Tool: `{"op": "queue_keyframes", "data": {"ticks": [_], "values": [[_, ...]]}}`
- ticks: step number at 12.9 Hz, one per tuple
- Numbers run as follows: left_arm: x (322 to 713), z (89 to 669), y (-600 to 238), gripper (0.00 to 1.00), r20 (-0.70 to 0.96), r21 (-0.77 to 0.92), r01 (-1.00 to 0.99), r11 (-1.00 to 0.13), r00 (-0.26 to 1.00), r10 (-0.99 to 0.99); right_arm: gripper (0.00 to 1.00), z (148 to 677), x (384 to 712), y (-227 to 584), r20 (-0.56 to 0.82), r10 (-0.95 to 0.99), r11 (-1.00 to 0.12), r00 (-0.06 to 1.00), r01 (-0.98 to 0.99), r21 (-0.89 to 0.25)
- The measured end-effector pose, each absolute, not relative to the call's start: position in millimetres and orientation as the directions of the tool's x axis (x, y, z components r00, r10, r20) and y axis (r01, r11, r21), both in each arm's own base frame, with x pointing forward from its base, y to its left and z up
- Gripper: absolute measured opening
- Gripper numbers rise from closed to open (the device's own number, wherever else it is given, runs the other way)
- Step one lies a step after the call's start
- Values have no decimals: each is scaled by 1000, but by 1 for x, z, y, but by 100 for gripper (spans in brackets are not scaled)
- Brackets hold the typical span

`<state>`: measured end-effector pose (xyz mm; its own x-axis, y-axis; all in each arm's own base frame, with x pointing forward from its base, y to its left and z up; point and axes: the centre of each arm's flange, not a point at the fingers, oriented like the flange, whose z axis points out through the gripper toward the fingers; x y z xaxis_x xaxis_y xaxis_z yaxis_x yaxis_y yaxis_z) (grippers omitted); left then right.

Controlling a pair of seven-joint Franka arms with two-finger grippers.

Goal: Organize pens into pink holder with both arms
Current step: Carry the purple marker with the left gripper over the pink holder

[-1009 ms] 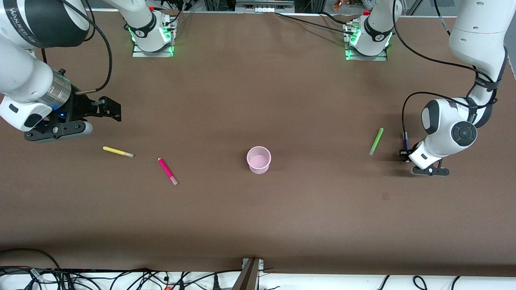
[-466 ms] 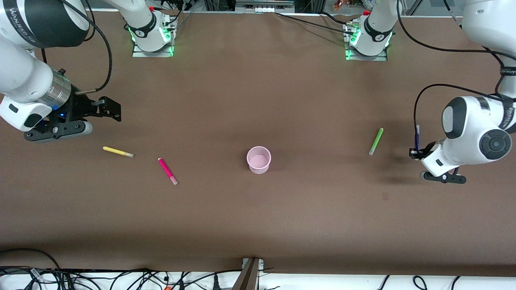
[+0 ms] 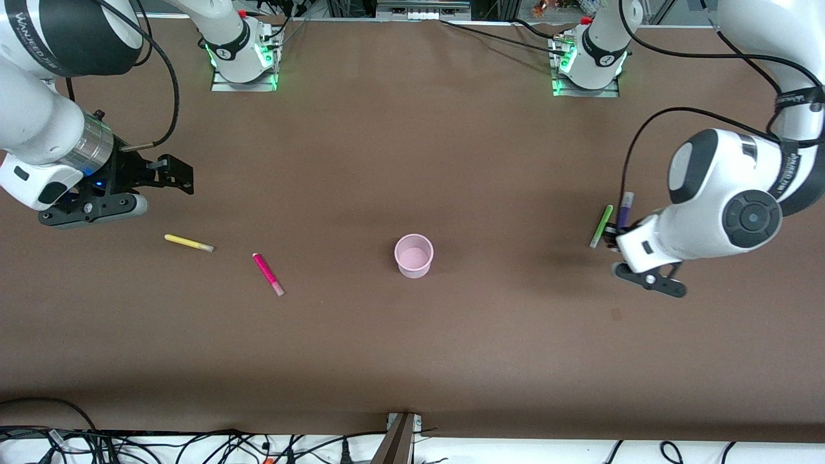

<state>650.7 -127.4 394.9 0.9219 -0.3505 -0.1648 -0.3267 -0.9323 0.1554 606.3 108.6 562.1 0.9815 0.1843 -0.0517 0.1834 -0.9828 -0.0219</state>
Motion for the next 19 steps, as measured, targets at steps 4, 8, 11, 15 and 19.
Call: {"op": "queue_keyframes", "data": {"ticks": [4, 8, 11, 15, 19], "values": [[636, 414, -248, 18, 32, 284, -467, -837, 877, -479, 100, 562, 606, 108, -52, 184, -983, 982, 183, -22], [629, 409, -344, 18, 324, 289, -636, -715, 768, -552, 100, 562, 606, 108, -51, 184, -983, 982, 183, -22], [647, 376, -355, 18, 494, 282, -705, -651, 688, -532, 100, 562, 606, 108, -51, 183, -983, 982, 183, -22], [632, 348, -404, 18, 648, 281, -746, -604, 611, -454, 100, 562, 607, 108, -51, 183, -983, 982, 182, -22], [604, 334, -437, 18, 742, 251, -753, -608, 553, -379, 100, 562, 607, 107, -51, 181, -983, 982, 181, -21]]}}
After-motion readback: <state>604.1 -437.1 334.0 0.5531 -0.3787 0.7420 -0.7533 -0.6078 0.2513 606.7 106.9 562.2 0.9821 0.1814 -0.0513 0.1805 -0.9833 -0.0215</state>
